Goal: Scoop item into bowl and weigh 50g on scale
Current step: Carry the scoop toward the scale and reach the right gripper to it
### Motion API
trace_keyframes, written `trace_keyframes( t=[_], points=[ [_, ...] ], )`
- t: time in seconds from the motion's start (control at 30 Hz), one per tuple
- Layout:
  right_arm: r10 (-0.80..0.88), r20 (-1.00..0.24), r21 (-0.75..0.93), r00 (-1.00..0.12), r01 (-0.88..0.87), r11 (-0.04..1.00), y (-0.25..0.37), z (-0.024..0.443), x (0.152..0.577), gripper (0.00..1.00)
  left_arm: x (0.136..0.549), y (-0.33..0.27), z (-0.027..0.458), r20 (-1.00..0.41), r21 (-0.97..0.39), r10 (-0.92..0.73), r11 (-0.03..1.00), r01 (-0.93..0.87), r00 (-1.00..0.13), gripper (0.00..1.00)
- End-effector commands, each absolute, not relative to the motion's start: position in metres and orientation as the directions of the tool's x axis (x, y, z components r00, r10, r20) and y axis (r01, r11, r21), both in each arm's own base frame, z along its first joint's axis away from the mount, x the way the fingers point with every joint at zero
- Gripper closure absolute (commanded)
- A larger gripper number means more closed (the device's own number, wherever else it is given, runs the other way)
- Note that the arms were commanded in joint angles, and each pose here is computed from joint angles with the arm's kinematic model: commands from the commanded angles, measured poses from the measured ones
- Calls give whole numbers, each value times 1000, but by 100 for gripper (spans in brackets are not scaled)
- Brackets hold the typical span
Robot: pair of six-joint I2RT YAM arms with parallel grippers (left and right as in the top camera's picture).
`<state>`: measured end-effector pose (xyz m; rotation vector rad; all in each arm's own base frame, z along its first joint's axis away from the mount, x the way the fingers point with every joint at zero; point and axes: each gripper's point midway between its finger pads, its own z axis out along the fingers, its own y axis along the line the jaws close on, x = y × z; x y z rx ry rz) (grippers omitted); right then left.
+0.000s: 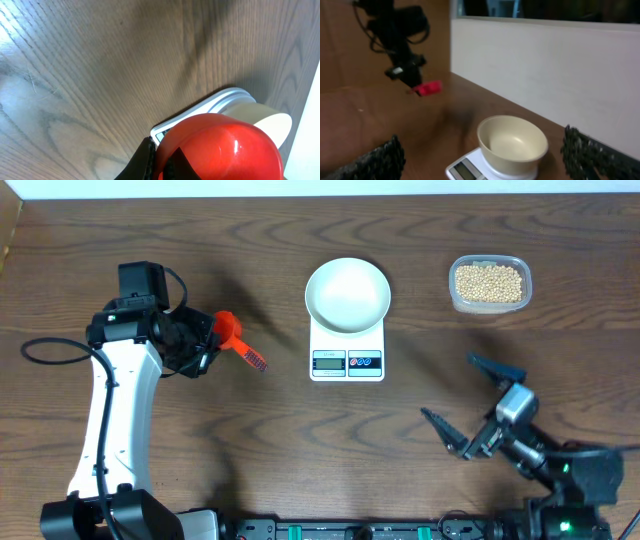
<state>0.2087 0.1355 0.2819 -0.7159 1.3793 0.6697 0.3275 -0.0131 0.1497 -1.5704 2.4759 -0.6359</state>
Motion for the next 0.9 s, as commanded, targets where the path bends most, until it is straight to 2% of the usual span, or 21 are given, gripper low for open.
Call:
trace_keyframes(
  t=[0.0, 0.1, 0.2, 0.3, 0.4, 0.77, 0.87],
  points=[
    [13, -1000, 16, -10, -866, 500, 151, 300, 209, 1, 329, -18, 151, 81, -427, -877, 399, -811, -474, 93],
    [10, -990, 130, -140, -889, 440, 157, 307, 223, 1, 334, -28, 153, 76, -445, -870, 407, -798, -487, 93],
    [7, -952, 278, -305, -856, 436, 158, 307, 250, 1, 341, -40, 156, 64, -472, -860, 421, -774, -506, 93],
    [4, -885, 420, -466, -795, 438, 159, 299, 272, 1, 343, -45, 155, 54, -462, -880, 398, -793, -473, 93],
    [1, -815, 521, -579, -732, 438, 159, 286, 290, 1, 342, -48, 153, 43, -438, -908, 357, -825, -416, 93],
    [14, -729, 624, -684, -657, 423, 161, 247, 323, 1, 338, -79, 149, 69, -401, -958, 228, -887, -277, 93],
    [74, -640, 717, -765, -559, 417, 162, 245, 328, 1, 336, -92, 147, 82, -396, -964, 201, -896, -252, 93]
  ],
)
